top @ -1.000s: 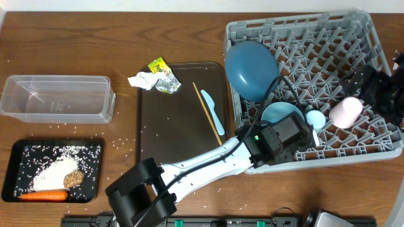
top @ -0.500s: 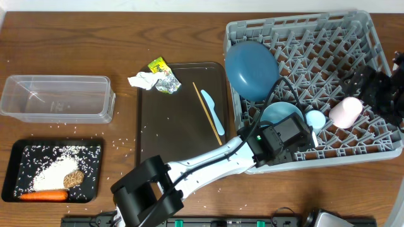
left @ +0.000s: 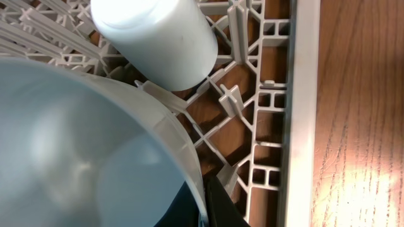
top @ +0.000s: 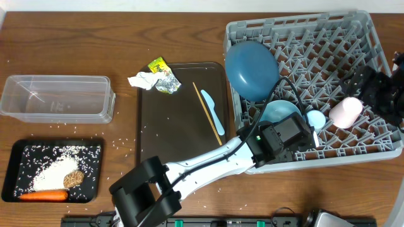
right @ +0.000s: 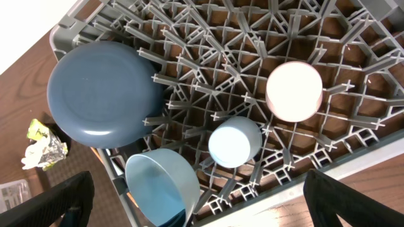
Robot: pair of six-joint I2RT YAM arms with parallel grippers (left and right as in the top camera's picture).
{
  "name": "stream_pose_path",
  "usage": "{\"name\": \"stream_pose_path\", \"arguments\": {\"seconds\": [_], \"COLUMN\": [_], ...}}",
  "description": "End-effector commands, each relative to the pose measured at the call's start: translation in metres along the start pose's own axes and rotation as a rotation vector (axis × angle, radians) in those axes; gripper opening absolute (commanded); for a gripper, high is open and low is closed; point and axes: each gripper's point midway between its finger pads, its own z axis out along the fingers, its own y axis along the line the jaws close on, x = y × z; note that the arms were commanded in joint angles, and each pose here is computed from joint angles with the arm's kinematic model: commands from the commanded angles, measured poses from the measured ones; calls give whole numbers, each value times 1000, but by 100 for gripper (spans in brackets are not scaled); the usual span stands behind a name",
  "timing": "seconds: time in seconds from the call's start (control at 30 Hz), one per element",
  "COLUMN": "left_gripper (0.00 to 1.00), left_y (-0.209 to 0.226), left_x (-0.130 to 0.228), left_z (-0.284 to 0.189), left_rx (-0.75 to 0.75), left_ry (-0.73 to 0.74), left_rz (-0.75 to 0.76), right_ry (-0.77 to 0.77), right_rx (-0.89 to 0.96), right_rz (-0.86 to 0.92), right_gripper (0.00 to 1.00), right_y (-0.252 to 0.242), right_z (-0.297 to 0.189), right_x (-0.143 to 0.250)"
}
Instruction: Sort waste into correct bins and load items into the dishwasher rack
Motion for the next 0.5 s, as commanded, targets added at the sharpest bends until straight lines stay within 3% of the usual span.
{"name": "stream_pose_path", "arguments": {"seconds": [0.0, 0.23, 0.37, 0.47], "left_gripper": [6, 6, 6, 6], "left_y": [11, 25, 44, 57], "left_x": [-17, -39, -51, -56], "left_z": [-28, -79, -115, -138], "left_rx": [-38, -78, -74, 33], "left_ry": [-59, -166, -263, -336], "left_rz": [-36, -190, -449, -660], "right_ry": [-10, -11, -12, -20], "right_rx": [5, 4, 4, 36], "right_rz": [-10, -10, -11, -10], "right_gripper": [99, 99, 99, 99], "right_y": [-2, -2, -2, -7], "right_z": [-2, -2, -2, -2], "right_x": [-2, -2, -2, -4]}}
